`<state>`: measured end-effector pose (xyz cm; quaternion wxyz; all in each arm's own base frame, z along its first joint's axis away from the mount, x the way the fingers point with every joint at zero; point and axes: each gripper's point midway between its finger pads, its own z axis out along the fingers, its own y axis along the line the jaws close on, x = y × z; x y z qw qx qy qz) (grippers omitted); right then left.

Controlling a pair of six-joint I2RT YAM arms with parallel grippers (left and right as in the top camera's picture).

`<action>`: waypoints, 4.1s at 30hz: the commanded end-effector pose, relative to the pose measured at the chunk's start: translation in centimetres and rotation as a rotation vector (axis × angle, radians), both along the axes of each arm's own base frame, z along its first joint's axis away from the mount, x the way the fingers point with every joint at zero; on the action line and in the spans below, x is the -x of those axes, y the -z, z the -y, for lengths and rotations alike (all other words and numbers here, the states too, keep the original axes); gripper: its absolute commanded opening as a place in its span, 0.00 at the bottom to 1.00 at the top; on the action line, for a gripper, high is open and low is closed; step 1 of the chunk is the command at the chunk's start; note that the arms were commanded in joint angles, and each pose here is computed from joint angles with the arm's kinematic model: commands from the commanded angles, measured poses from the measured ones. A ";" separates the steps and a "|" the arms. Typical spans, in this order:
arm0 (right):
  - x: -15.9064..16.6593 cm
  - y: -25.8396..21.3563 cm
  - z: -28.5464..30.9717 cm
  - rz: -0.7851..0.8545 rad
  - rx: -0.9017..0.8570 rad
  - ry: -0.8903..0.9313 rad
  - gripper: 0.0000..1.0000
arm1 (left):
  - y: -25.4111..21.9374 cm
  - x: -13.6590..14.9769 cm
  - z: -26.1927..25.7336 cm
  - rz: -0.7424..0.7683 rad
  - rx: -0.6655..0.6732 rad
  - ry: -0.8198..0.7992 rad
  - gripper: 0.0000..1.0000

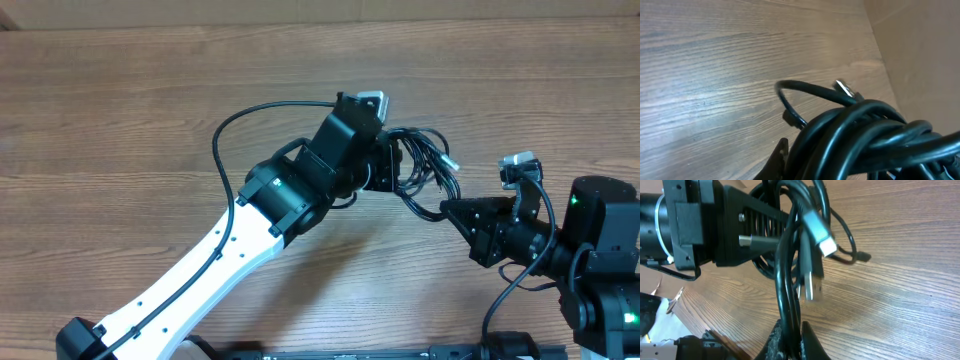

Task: Untangle cables

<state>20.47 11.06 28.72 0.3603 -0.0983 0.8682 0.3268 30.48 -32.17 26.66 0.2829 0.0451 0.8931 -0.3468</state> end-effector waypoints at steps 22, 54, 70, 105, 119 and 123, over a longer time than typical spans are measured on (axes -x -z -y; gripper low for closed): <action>1.9 0.5 -0.2 -0.082 -0.004 -0.014 0.04 | -3.2 -8.2 -7.9 -0.365 0.544 -0.725 0.04; 0.3 -2.2 -1.0 0.183 0.048 -0.140 0.04 | -7.1 -2.4 0.6 0.257 0.201 0.194 0.04; 1.1 -1.2 -0.9 0.111 0.040 -0.132 0.04 | -2.8 -6.6 -6.0 -0.183 0.334 -0.564 0.04; -1.2 -6.3 -2.5 0.307 -0.091 -0.185 0.92 | -8.4 -1.0 1.0 0.099 0.370 0.246 0.04; -4.6 -8.0 -1.5 0.424 -0.050 -0.107 0.72 | -9.2 2.9 4.2 -0.112 0.493 0.284 0.04; -4.8 -8.0 -1.5 0.425 -0.049 -0.107 0.29 | -9.2 3.6 4.7 -0.101 0.485 0.308 0.04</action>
